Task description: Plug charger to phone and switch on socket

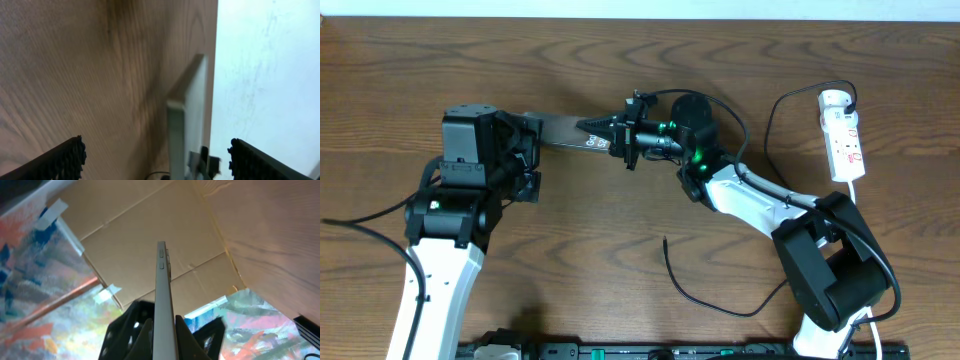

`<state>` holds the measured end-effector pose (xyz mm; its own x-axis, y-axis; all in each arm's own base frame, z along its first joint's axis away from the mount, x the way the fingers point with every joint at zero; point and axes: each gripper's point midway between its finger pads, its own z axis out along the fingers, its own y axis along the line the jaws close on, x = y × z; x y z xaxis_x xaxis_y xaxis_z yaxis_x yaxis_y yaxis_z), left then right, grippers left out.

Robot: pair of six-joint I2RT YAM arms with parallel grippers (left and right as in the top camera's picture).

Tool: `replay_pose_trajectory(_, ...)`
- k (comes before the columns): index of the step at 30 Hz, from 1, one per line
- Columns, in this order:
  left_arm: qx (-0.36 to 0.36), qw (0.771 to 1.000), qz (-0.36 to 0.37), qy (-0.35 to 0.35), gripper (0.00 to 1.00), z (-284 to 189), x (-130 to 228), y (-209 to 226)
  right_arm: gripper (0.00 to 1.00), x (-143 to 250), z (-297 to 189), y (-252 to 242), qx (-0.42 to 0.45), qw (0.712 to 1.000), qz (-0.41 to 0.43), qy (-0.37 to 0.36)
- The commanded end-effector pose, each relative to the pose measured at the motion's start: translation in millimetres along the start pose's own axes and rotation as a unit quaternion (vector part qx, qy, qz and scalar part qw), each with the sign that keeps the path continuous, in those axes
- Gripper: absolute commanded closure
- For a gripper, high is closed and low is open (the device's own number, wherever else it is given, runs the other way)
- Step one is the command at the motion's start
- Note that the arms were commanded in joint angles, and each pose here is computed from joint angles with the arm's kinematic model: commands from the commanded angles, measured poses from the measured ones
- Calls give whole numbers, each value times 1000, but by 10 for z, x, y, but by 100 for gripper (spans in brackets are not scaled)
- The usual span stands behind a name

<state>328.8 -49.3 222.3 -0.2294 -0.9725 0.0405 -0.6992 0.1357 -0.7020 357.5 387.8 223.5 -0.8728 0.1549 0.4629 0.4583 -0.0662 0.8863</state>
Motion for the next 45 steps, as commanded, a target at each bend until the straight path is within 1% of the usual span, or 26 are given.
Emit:
replay_pose_trajectory(1, -4, 1000, 10, -10, 10, 53, -60, -40, 99, 163, 40, 132, -15, 999, -19, 23)
replay_pose_trajectory(5, 10, 999, 48, 10, 11, 108, -1, -121, 99, 190, 47, 149, -19, 999, -25, 27)
replay_pose_trajectory(12, 15, 999, 49, 8, 11, 117, -8, -148, 99, 223, 47, 136, -15, 999, -26, 37)
replay_pose_trajectory(15, 19, 999, 49, 8, 16, 117, -10, -169, 99, 239, 51, 138, -15, 999, -28, 39)
replay_pose_trajectory(18, 30, 998, 51, 6, 16, 114, -14, -220, 99, 246, 50, 150, -17, 999, -30, 40)
replay_pose_trajectory(25, 39, 998, 52, -1, 16, 113, -40, -269, 99, 165, 55, 199, -31, 999, -29, 16)
replay_pose_trajectory(32, 36, 998, 52, -10, 16, 130, -73, -258, 99, 161, 54, 212, -34, 999, -31, 14)
replay_pose_trajectory(33, 34, 998, 53, -11, 18, 153, -81, -254, 99, 184, 52, 239, -39, 998, -37, 18)
replay_pose_trajectory(38, 41, 998, 57, 2, 20, 267, -49, -275, 99, 223, 44, 301, -51, 997, -51, 24)
replay_pose_trajectory(39, 45, 997, 60, 7, 21, 293, -33, -283, 99, 223, 44, 301, -51, 997, -51, 24)
replay_pose_trajectory(41, 60, 995, 72, 15, 26, 319, -4, -325, 99, 229, 44, 297, -50, 997, -51, 26)
replay_pose_trajectory(45, 84, 991, 99, 21, 27, 314, 26, -419, 99, 224, 35, 298, -49, 997, -51, 27)
